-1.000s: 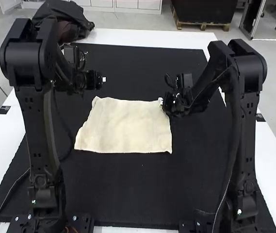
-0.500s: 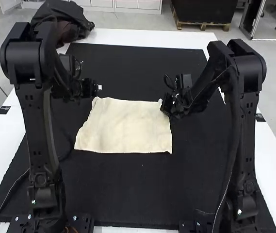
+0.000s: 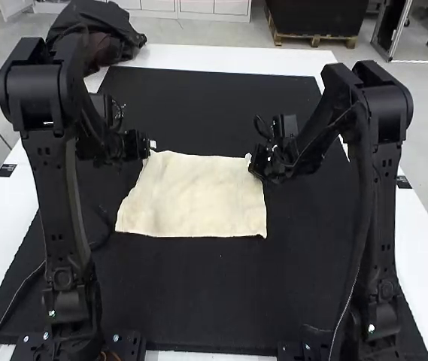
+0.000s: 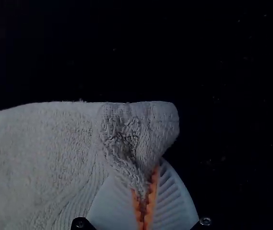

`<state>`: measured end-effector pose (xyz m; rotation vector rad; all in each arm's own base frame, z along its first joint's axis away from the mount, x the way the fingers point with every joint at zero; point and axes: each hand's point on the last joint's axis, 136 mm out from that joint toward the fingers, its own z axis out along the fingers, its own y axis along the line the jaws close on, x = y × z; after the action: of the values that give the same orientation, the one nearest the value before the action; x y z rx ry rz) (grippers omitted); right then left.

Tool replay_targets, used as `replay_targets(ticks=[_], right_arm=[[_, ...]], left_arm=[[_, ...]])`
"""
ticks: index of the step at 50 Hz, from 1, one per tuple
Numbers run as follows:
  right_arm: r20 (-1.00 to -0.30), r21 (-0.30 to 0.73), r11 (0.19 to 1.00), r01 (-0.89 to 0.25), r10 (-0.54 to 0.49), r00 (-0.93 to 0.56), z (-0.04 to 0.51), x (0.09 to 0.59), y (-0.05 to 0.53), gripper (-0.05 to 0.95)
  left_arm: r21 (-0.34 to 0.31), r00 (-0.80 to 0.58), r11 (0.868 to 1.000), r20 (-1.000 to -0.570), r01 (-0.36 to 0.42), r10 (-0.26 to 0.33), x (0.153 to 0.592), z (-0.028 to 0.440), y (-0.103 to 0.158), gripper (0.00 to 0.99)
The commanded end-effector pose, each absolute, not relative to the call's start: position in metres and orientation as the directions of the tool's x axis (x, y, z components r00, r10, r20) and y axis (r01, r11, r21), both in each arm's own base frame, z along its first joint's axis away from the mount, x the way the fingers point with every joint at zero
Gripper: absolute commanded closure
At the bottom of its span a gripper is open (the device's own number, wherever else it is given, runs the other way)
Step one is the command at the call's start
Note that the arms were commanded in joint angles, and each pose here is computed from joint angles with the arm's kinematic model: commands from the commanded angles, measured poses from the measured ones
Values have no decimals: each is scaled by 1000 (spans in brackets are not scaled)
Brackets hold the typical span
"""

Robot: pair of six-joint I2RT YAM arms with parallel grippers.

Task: Fold the towel.

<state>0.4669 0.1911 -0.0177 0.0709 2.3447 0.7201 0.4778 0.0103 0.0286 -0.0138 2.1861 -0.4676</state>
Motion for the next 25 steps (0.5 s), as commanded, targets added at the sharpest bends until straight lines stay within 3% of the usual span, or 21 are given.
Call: replay_targets(ticks=[1,15,25], right_arm=[[-558,533,832,-155,207,-803,-30,452,202,907],[-557,535,830,-158,206,-805,-29,451,203,907],[-557,537,828,-160,206,-805,-29,451,203,907]], left_arm=[[-363,-643,915,-746,179,-171,472,15,1,98],[-382,-682,905,-713,186,-161,465,-7,-11,98],[-389,-677,900,-718,197,-162,468,-6,-19,100]])
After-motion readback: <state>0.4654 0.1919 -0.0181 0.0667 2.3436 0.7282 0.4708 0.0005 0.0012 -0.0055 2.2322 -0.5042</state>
